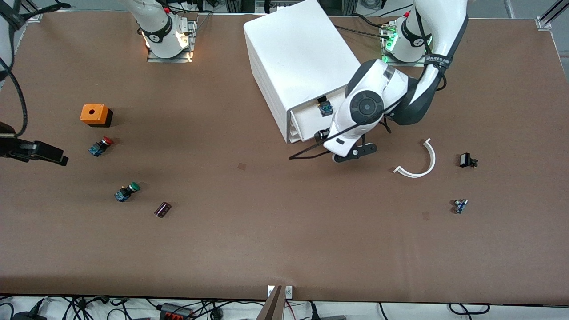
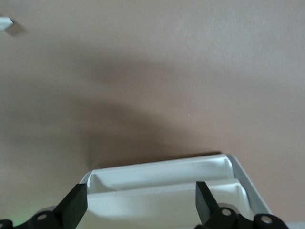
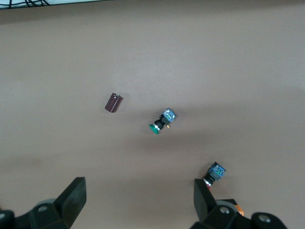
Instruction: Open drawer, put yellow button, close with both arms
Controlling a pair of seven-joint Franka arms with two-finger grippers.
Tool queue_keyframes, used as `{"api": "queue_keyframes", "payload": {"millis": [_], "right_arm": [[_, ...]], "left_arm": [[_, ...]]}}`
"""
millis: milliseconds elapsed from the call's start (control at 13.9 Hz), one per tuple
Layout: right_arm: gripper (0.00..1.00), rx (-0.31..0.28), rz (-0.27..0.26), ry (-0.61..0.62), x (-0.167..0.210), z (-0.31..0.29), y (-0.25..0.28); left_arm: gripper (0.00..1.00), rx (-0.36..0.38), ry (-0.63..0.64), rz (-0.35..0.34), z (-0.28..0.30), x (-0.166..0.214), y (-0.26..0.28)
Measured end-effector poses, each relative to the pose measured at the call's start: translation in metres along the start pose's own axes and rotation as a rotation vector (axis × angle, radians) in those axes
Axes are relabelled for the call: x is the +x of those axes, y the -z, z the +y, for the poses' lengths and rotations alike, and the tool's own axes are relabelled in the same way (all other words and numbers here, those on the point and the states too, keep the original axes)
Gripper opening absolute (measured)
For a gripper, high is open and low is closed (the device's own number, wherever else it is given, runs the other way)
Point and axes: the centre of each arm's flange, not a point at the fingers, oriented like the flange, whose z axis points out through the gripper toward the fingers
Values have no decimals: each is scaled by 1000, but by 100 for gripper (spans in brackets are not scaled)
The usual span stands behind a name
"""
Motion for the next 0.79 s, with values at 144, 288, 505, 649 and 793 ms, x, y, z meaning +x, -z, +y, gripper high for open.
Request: {"api": "queue_keyframes", "payload": {"millis": [144, 288, 505, 649, 793], "right_arm": [[100, 0, 20, 26, -9, 8, 11], [100, -17, 40, 48, -16, 4, 26], [100, -24, 61, 58, -23, 3, 41], [100, -24, 66, 62, -26, 3, 45], [100, -24, 50, 65, -31, 1, 44]], "left_arm": [[100, 4, -5, -8, 3, -9, -3], [100, 6, -14, -16, 8, -17, -6], [100, 10, -25, -26, 15, -30, -11], [100, 10, -25, -34, 19, -36, -12], [100, 12, -25, -49, 20, -41, -14]]}}
